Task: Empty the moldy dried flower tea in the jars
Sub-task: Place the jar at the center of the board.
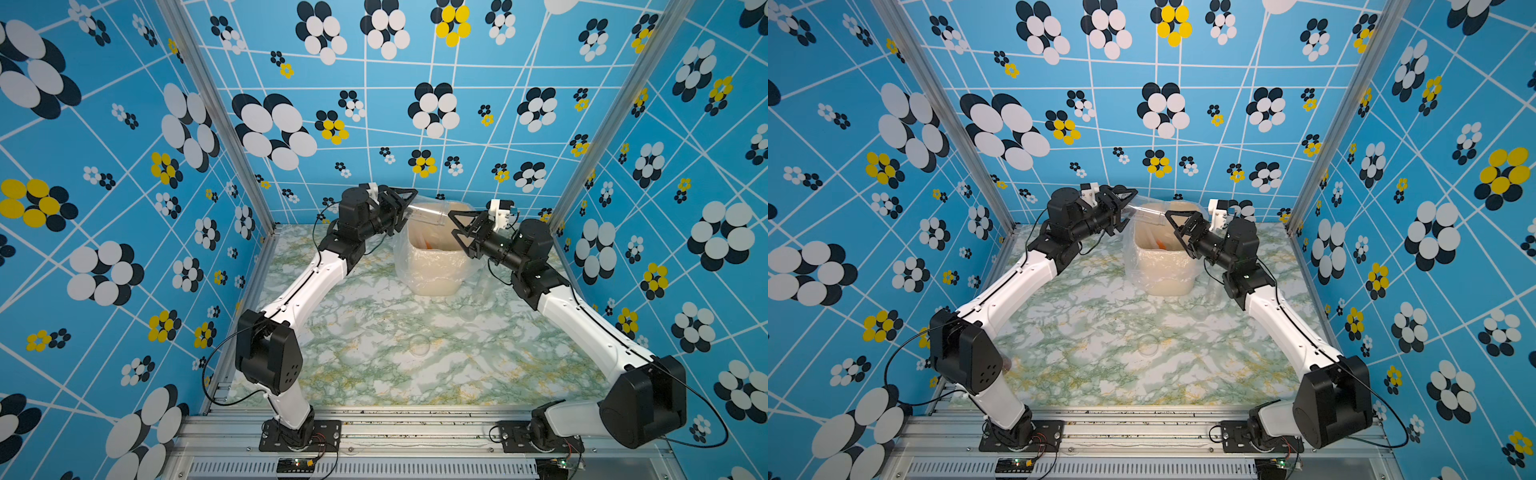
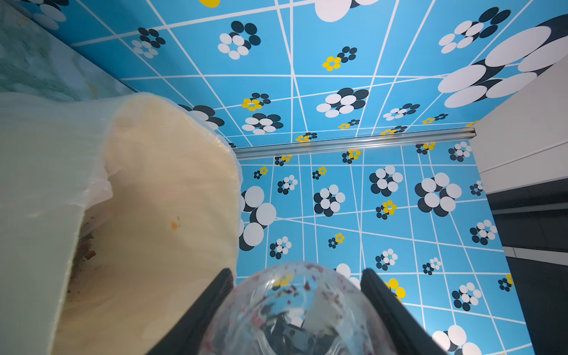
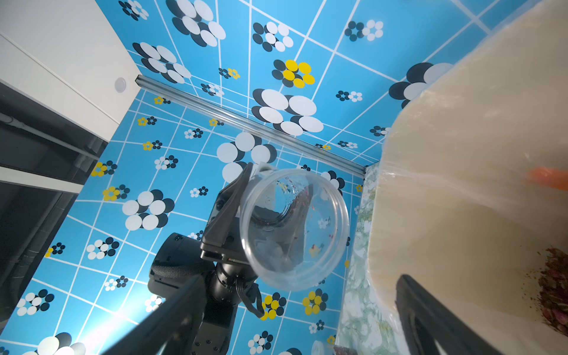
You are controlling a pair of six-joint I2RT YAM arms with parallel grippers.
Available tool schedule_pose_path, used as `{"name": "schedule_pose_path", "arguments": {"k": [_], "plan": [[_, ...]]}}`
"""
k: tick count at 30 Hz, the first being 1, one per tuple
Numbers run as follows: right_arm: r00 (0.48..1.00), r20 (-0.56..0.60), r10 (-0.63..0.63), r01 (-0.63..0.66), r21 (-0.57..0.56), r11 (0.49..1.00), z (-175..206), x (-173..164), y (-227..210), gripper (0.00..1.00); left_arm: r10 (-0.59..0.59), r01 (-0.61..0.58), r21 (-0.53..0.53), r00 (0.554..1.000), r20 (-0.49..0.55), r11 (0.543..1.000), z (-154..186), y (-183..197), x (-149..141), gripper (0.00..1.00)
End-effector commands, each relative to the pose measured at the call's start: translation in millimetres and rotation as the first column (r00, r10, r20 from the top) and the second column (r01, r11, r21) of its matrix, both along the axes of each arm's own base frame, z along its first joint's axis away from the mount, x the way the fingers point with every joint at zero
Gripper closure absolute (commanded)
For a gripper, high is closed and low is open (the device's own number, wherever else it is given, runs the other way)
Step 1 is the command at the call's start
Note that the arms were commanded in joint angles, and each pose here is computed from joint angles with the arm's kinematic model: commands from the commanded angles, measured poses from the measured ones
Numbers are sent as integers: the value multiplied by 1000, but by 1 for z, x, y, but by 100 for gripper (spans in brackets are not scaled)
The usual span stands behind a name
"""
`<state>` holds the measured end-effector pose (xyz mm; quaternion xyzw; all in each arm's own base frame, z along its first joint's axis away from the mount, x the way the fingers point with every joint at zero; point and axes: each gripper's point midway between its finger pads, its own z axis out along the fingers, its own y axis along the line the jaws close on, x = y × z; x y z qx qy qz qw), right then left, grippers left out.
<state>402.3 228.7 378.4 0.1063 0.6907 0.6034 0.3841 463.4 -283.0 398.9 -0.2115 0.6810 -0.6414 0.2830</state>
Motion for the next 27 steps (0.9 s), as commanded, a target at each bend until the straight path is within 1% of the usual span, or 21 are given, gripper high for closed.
{"name": "schedule_pose_path", "arguments": {"k": [1,8,15,19,27], "plan": [[998,52,42,-44,40,998,23,0,10,1,-27,28,-34,999,34,999,12,0,-8,100],[996,59,68,-71,52,996,27,8,23,1,-30,31,-35,999,34,999,11,0,-11,100],[994,60,95,-100,85,991,31,16,32,5,-49,50,-46,998,28,998,11,-3,-13,100],[991,64,121,-128,107,986,35,19,38,10,-55,56,-46,998,27,997,11,-4,-14,100],[990,64,127,-134,113,985,35,21,41,20,-74,75,-41,997,32,996,13,-9,-17,100]]}}
